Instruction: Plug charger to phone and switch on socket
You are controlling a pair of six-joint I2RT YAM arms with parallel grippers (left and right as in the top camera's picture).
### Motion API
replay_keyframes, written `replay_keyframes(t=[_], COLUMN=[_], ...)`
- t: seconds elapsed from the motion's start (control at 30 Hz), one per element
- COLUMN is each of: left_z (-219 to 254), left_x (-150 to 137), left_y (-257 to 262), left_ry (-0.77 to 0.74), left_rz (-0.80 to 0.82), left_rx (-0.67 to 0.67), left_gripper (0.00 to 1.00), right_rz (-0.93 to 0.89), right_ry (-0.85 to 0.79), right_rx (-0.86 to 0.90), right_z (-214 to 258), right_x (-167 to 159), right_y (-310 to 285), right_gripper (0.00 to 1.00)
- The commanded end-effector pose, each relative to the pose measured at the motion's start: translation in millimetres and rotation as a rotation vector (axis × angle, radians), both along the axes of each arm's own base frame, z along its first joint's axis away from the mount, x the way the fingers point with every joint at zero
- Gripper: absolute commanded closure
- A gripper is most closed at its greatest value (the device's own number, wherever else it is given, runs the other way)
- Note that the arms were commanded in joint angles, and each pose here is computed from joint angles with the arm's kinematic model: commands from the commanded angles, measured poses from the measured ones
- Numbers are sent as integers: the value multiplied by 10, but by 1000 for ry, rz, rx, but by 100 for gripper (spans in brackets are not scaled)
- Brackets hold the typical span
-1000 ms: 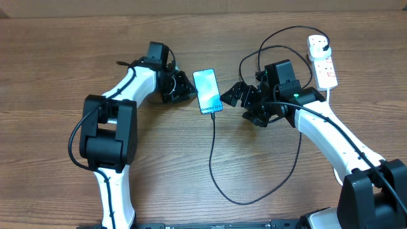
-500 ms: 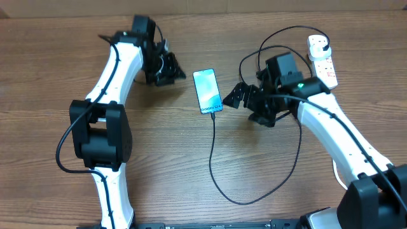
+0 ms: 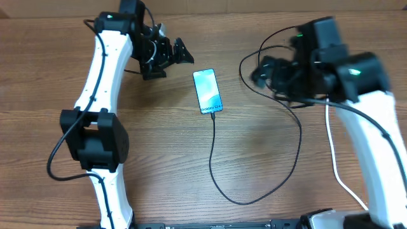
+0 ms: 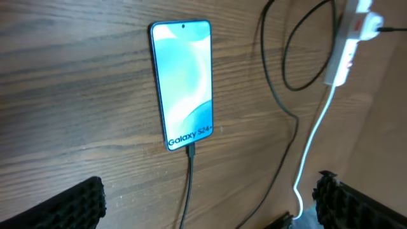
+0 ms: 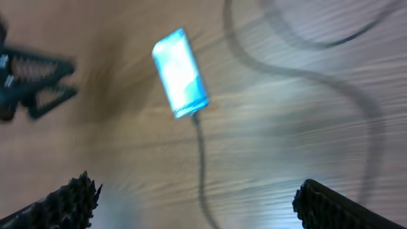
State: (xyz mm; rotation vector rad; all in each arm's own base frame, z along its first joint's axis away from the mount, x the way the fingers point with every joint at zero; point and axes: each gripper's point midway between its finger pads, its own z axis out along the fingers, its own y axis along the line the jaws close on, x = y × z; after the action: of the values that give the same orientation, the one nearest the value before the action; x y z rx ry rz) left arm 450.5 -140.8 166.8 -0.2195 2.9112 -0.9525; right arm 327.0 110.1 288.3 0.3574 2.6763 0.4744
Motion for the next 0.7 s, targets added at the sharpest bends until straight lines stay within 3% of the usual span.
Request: replay_keyframes(t=[0.0,0.17,0.33,0.5,0.67], left_z=[660,1174,1728,1914,1865], left_x=[-40,-245,-687,-1133,-1385], left_y=[76,302,390,439,403], left_ry=[-193,-343,-474,-487,-433], left_rz=[-33,17,54,87,115], left_rx=[-3,178,309,418,409], left_gripper=[0,1,1,0,0], right_rz=[-135,-220,-224,-226,-228], right_ry=[-140,-176,-187,-207,-237], right_rx=[-148,-207,-202,-197,-186], right_z=[347,444,456,487,536], right_x=[33,10,43,83,142], right_y=[-502,-779,-781,-775,-760], right_gripper=[0,0,0,0,0])
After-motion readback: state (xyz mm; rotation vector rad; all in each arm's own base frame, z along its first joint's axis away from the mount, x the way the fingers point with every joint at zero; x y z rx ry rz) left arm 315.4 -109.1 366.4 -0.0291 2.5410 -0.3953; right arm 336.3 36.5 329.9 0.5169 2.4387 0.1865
